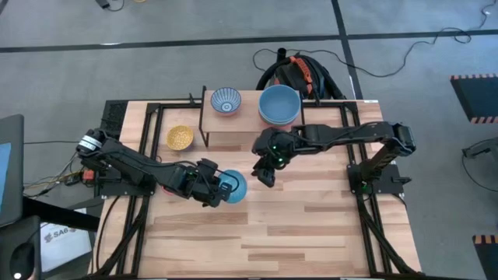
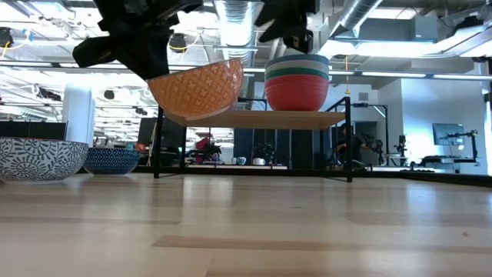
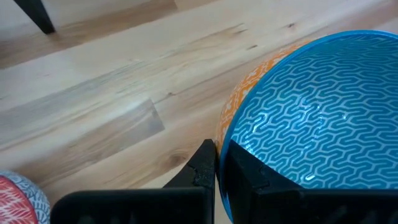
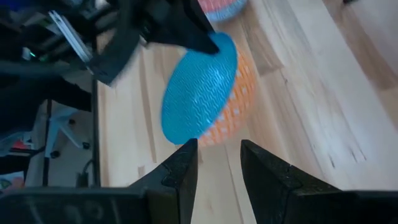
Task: Place and stack bowls onto a shelf
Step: Stack the yellow-blue patterned bowl on top of the red-blue patterned bowl on the shelf, then stack the blue-red patterned bowl on top of the yellow-blue patterned bowl on the shelf
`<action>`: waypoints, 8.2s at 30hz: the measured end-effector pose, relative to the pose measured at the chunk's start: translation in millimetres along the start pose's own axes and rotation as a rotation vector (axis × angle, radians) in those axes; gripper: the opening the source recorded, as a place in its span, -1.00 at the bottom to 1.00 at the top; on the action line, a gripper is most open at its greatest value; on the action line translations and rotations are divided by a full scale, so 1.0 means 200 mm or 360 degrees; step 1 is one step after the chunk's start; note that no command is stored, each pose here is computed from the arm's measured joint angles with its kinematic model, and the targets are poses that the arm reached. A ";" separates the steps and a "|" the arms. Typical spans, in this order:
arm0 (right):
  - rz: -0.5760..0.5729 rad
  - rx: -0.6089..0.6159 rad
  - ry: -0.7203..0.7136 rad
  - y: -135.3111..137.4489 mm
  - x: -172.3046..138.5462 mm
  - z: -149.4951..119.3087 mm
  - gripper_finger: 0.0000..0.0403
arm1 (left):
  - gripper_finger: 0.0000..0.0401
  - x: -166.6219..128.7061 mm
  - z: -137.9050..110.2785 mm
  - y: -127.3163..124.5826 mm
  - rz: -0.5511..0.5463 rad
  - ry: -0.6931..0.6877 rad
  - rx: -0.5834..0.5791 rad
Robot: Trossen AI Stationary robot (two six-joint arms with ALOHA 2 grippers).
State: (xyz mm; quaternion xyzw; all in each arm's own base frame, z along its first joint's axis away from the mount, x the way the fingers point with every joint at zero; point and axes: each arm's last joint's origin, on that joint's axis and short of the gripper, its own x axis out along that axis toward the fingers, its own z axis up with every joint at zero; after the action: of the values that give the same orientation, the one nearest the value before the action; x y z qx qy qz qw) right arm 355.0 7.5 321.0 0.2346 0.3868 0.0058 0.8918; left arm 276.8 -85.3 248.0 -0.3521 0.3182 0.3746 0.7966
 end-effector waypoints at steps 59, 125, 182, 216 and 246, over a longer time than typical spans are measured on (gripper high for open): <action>-0.0032 -0.0386 0.0176 -0.10 -0.50 0.22 -0.27 | -1.00 -0.31 0.82 0.29 -0.0086 -0.0375 -0.0070; -0.0205 -0.0061 -0.0059 -0.09 -0.49 0.28 -0.27 | -0.52 0.09 1.70 0.65 0.0215 0.0151 0.0326; -0.0004 0.0558 -0.0570 -0.27 1.41 0.27 -0.05 | -0.52 -0.69 0.27 0.22 0.0240 0.0159 0.0388; -0.0109 0.0713 -0.0378 -0.27 1.44 0.19 -0.14 | -0.52 -0.67 0.30 0.22 0.0266 0.0174 0.0301; -0.0356 0.0749 -0.0103 -0.25 1.29 0.17 -0.88 | -0.52 -0.68 0.29 0.22 0.0254 0.0174 0.0313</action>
State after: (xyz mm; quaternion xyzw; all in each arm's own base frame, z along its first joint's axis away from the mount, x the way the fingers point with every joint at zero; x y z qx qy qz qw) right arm 551.3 -1.2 142.2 0.3915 0.3722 -0.1905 0.8197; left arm 184.4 -69.7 370.1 -0.2659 0.4233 0.3839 0.7763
